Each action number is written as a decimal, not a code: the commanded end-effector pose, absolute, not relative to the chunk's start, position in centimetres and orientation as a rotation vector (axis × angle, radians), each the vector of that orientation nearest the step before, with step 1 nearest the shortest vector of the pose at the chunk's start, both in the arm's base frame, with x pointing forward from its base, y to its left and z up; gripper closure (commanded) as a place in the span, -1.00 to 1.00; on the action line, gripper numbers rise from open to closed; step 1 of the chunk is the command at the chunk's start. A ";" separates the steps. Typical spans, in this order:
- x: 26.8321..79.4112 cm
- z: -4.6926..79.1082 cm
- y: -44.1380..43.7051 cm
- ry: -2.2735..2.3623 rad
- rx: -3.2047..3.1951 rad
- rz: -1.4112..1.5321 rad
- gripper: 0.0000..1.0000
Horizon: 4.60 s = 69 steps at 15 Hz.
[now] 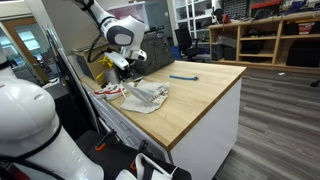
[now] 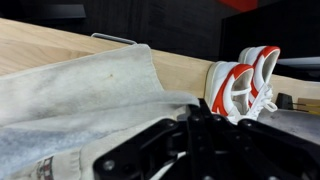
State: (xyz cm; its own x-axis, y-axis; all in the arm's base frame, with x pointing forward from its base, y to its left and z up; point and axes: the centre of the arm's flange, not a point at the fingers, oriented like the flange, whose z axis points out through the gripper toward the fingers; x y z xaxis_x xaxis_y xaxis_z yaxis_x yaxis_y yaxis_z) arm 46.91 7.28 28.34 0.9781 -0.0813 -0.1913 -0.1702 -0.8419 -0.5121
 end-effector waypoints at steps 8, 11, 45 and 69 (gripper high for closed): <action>46.9 24.0 12.1 0.087 -2.627 0.218 0.99; 45.6 22.6 12.4 0.078 -2.635 0.294 0.99; 42.0 13.7 15.0 -0.013 -2.717 0.426 0.29; 57.1 19.8 11.2 0.402 -2.805 -0.107 -1.00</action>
State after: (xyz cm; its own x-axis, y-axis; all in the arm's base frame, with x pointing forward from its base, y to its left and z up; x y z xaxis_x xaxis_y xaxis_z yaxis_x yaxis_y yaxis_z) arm 54.98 11.30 21.36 0.9737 -0.2273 0.0139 -0.2077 -0.9114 -0.3553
